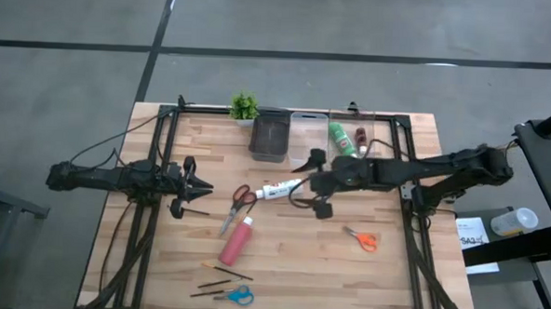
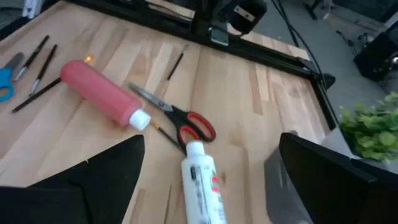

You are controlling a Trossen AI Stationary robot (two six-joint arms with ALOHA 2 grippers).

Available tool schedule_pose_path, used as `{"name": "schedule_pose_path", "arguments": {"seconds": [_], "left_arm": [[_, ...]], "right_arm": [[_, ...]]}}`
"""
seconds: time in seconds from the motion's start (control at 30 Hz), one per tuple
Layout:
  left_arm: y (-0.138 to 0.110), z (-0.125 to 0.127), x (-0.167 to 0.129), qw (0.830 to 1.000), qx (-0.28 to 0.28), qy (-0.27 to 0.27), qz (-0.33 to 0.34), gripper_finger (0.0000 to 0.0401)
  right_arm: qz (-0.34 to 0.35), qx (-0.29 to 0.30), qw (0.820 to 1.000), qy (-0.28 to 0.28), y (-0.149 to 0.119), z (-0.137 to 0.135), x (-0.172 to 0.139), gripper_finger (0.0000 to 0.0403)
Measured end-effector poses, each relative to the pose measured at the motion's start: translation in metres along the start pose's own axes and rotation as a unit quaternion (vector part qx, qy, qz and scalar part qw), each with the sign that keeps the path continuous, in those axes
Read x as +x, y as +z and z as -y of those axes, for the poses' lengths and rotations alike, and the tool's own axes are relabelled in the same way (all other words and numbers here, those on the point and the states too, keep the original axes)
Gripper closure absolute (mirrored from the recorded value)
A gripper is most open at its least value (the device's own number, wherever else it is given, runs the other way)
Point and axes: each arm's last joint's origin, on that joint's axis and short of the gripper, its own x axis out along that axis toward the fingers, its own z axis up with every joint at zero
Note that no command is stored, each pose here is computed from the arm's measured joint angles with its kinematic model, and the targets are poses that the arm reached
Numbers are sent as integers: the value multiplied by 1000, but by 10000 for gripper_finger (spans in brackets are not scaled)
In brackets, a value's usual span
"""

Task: Pick & Place Paint Supplies
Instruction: Put the white paint bottle into the transparent bin

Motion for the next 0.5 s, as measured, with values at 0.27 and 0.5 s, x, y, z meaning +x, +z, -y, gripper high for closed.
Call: {"name": "schedule_pose_path", "arguments": {"seconds": [0.27, 0.5], "left_arm": [[0, 0, 0, 1000, 0, 1, -3, 324], [0, 0, 0, 1000, 0, 1, -3, 324]], "right_arm": [[-31, -9, 999, 7, -17, -7, 48, 32], [-75, 9, 997, 7, -33, -6, 81, 32]]}}
